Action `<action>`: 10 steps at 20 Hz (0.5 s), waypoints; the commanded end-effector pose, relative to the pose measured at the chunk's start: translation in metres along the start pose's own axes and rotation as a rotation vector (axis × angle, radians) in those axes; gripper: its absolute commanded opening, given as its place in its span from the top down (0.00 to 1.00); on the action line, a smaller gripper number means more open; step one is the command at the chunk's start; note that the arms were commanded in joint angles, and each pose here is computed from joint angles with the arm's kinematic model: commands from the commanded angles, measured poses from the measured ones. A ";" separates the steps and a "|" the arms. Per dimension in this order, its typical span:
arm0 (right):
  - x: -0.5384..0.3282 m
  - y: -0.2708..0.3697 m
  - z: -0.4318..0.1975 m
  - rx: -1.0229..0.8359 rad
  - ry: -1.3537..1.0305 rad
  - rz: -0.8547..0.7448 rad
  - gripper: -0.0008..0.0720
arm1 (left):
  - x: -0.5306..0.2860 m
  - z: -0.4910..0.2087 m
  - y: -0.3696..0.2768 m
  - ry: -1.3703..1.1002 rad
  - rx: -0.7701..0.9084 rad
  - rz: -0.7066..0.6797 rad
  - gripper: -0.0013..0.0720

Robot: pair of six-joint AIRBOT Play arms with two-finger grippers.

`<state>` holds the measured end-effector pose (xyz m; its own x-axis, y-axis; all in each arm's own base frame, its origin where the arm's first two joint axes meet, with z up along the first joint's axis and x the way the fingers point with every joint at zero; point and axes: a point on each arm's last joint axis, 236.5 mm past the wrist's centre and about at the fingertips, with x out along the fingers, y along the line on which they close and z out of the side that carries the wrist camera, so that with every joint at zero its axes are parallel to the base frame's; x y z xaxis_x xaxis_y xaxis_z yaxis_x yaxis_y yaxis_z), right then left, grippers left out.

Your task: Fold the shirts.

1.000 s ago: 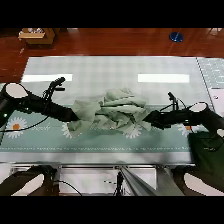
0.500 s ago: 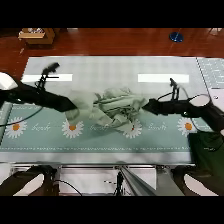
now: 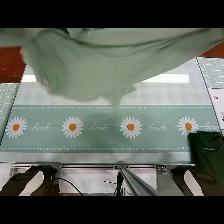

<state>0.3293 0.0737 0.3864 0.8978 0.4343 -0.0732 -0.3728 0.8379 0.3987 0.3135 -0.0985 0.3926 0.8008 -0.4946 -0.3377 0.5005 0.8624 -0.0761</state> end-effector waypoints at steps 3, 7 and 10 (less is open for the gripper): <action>-0.087 0.091 0.120 -0.216 -0.352 0.027 0.96 | -0.109 0.093 -0.054 -0.358 0.171 0.100 0.95; -0.116 0.122 0.137 -0.285 -0.401 0.027 0.96 | -0.170 0.121 -0.086 -0.534 0.264 0.164 0.95; -0.120 0.121 0.113 -0.298 -0.277 -0.023 0.96 | -0.191 0.108 -0.094 -0.517 0.302 0.222 0.95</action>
<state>0.2167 0.0831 0.5560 0.8952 0.3578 0.2656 -0.4017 0.9059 0.1337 0.1771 -0.1018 0.5582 0.9016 -0.4046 0.1528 0.3747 0.9072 0.1913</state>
